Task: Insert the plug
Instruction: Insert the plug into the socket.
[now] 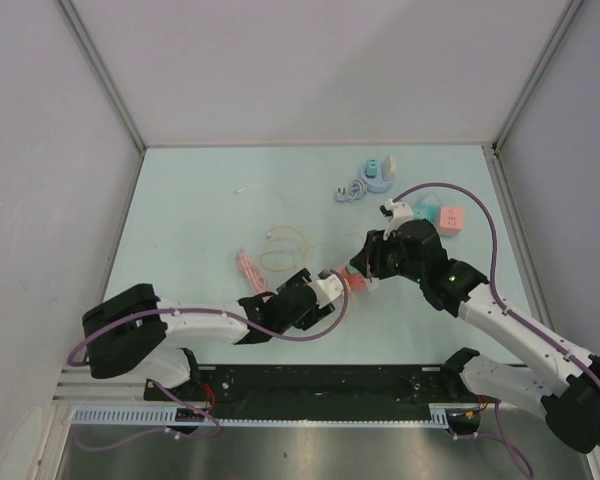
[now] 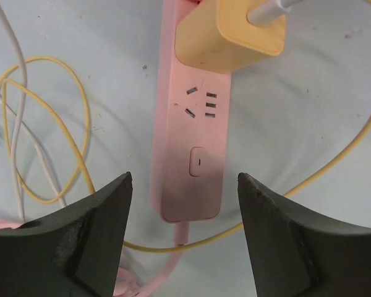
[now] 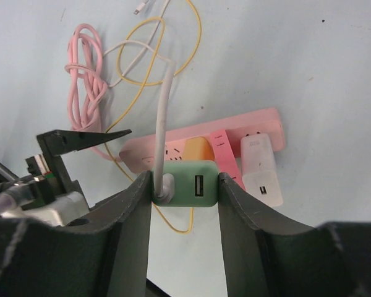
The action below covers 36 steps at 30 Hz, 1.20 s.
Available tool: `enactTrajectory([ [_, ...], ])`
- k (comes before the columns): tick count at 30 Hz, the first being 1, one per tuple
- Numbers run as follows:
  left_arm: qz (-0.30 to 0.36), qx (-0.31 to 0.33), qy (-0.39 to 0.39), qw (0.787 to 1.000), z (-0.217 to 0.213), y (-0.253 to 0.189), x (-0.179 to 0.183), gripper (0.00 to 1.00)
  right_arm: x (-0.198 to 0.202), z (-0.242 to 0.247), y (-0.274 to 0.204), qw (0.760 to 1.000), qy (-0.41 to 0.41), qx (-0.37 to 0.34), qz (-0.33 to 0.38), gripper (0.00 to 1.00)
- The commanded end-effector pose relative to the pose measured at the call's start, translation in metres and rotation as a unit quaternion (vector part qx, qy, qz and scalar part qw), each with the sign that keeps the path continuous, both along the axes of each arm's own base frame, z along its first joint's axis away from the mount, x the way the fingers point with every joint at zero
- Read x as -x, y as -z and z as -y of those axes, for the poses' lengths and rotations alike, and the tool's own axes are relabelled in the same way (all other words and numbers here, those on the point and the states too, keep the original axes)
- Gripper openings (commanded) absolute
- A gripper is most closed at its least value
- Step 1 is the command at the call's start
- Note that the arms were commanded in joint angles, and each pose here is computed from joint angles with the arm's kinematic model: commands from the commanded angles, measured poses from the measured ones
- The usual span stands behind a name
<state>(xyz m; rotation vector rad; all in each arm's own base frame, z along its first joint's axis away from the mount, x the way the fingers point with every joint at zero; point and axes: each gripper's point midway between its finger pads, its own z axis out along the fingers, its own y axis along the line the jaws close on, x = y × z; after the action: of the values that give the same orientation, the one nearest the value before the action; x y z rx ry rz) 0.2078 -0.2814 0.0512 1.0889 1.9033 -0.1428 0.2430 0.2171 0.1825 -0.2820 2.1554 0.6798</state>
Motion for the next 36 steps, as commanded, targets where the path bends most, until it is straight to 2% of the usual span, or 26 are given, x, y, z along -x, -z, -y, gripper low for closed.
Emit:
enactTrajectory([
  [1,0.011,-0.013,-0.005,1.0,0.003,-0.002,-0.008,0.73,-0.011,-0.011,-0.019,0.999,-0.006,-0.038,0.034,0.0],
  [10,-0.046,-0.018,-0.008,0.999,0.002,0.028,0.004,0.77,-0.013,-0.021,-0.015,0.998,-0.028,-0.044,0.04,0.0],
  [13,-0.08,-0.014,-0.017,0.997,-0.003,0.043,0.002,0.73,-0.012,-0.025,-0.017,0.997,-0.044,-0.045,0.05,0.0],
  [16,-0.126,0.019,-0.03,0.991,-0.006,0.048,-0.005,0.63,-0.012,-0.03,-0.019,0.995,-0.062,-0.046,0.059,0.0],
  [17,-0.133,0.029,-0.032,0.99,-0.006,0.046,-0.008,0.56,-0.01,-0.032,-0.019,0.995,-0.069,-0.046,0.062,0.0],
  [22,-0.158,0.056,-0.029,0.985,-0.006,0.047,-0.014,0.55,-0.01,-0.048,-0.011,0.992,-0.098,-0.042,0.064,0.0],
  [24,-0.169,0.062,-0.029,0.983,-0.008,0.05,-0.015,0.52,-0.007,-0.056,-0.006,0.991,-0.11,-0.039,0.061,0.0],
  [28,-0.211,0.094,-0.017,0.973,-0.007,0.053,-0.015,0.52,-0.003,-0.067,0.012,0.991,-0.125,-0.014,0.053,0.0],
  [36,-0.252,0.137,-0.015,0.958,-0.008,0.056,-0.024,0.54,-0.014,-0.086,0.032,0.986,-0.133,0.032,0.093,0.0],
])
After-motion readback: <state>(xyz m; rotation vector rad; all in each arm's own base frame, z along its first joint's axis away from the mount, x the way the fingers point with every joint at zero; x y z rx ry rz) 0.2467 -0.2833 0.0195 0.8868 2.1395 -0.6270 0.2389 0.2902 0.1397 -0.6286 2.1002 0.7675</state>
